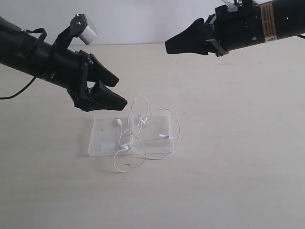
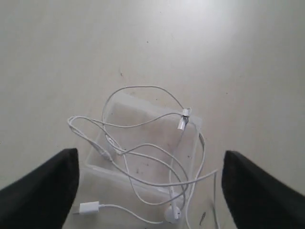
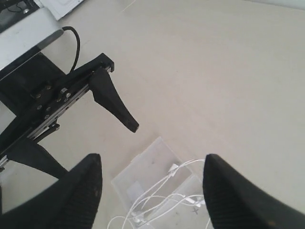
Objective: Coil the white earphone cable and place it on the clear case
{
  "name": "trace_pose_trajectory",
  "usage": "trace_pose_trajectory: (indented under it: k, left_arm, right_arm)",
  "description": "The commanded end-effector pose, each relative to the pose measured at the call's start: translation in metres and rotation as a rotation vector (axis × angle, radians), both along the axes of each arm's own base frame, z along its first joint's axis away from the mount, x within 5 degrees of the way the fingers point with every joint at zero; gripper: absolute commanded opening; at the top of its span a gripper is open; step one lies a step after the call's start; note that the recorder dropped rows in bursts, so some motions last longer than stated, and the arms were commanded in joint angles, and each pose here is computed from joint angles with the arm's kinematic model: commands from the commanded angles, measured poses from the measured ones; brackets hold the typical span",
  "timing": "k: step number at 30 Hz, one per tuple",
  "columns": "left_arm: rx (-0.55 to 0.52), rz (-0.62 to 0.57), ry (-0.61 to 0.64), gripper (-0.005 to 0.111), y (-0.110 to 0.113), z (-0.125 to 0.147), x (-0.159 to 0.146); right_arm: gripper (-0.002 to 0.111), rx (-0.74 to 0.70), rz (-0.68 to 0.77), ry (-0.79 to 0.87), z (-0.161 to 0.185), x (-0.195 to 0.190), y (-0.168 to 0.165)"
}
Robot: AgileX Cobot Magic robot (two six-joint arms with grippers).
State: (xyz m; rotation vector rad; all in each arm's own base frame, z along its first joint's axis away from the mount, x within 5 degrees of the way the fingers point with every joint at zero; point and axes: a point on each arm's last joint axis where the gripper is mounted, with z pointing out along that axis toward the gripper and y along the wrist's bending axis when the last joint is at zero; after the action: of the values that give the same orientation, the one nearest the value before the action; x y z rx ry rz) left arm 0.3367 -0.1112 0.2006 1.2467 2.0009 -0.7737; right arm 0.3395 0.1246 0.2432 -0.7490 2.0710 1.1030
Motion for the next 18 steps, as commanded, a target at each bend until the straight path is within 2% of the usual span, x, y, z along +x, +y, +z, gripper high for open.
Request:
trace_pose_trajectory:
  k: [1,5,8,11,12,13,14,18]
  left_arm:
    - [-0.042,0.011,0.014,0.079,0.0,0.004,0.0]
    - [-0.134,-0.011,0.024,0.071,-0.005,0.014,-0.003]
    - [-0.163,0.002,0.028,0.046,-0.006,0.025,-0.006]
    - [-0.187,0.041,0.055,0.01,-0.005,0.039,-0.011]
    - [-0.195,0.054,0.063,0.001,-0.005,0.043,-0.012]
    - [-0.205,0.068,0.071,0.001,-0.005,0.047,-0.014]
    - [-0.217,0.08,0.075,0.0,-0.004,0.053,-0.015]
    - [-0.26,0.148,0.04,0.0,-0.002,0.07,-0.026]
  right_arm:
    - [0.059,0.0,-0.005,-0.012,0.0,0.0,-0.002]
    - [0.059,-0.009,0.009,-0.046,0.002,0.0,-0.002]
    - [0.054,-0.017,-0.002,-0.084,0.011,-0.002,-0.003]
    - [0.03,-0.017,-0.014,-0.131,0.026,-0.007,-0.004]
    - [0.018,-0.014,-0.015,-0.146,0.032,-0.01,-0.005]
    - [0.006,-0.01,-0.014,-0.164,0.038,-0.013,-0.005]
    - [0.0,-0.005,-0.015,-0.176,0.044,-0.016,-0.005]
    - [0.0,0.021,-0.035,-0.193,0.064,-0.027,-0.007]
